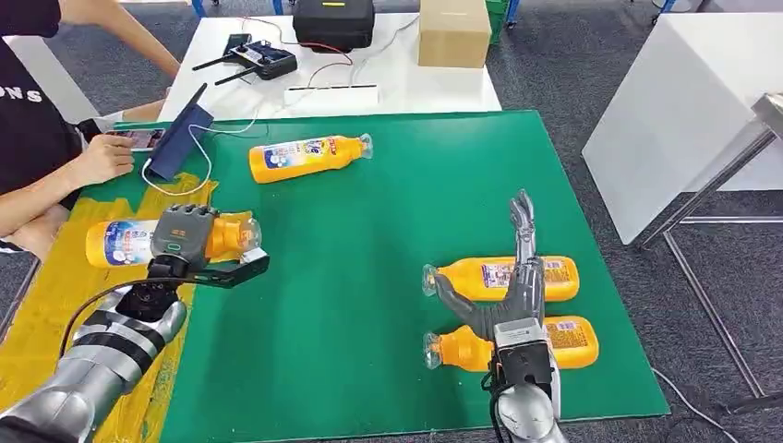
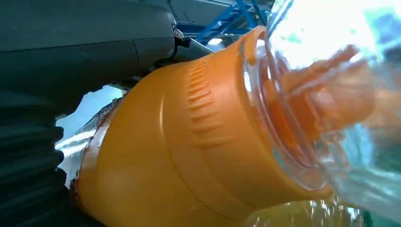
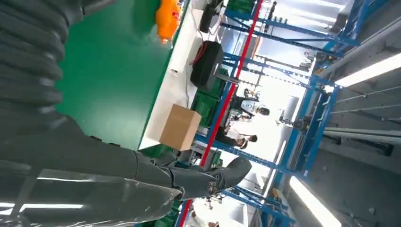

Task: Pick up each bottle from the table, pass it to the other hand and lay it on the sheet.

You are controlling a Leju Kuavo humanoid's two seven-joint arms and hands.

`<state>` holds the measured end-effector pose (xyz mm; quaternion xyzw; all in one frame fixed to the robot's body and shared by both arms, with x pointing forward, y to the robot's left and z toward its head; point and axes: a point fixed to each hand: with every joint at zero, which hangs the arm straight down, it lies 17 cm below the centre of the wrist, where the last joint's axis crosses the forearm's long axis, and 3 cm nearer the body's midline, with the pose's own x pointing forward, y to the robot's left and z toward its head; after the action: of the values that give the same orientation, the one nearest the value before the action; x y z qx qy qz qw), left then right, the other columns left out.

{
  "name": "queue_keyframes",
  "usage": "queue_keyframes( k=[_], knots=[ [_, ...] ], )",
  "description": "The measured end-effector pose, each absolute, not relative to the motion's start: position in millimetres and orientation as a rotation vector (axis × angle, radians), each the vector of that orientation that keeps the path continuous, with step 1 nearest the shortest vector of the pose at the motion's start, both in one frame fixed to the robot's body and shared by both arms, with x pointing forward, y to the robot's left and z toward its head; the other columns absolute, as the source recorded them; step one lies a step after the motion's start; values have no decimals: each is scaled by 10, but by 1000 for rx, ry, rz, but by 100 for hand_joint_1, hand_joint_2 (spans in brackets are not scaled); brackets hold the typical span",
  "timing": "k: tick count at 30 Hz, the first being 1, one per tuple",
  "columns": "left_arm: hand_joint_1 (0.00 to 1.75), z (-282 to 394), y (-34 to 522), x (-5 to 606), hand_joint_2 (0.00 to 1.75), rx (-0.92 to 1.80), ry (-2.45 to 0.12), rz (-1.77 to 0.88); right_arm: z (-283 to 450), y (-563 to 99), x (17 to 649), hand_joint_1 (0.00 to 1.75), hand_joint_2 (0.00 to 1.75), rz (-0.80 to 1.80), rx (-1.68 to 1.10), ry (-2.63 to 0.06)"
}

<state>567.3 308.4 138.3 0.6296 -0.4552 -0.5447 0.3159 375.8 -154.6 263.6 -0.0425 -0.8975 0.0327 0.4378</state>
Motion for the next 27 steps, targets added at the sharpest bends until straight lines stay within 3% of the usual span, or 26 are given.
queue_keyframes(
  k=[12,13,14,22,27],
  knots=[
    [175,1219,3121,5671,175,1634,-1148,-1488,2640,-1544,3760,0,175,84,-103,-2233],
    [124,1167,3127,5673,175,1625,-1126,-1508,2648,-1535,3763,0,175,88,-98,-2235],
    [3,1103,3128,5667,175,1616,-1108,-1529,2660,-1531,3768,0,175,90,-96,-2238],
    [0,655,2969,5563,175,1469,-1092,-1538,2695,-1523,3811,0,175,100,-105,-2235],
    [0,590,3006,5575,175,1342,-1102,-1381,2677,-1517,3818,0,175,122,-135,-2228]
  ],
)
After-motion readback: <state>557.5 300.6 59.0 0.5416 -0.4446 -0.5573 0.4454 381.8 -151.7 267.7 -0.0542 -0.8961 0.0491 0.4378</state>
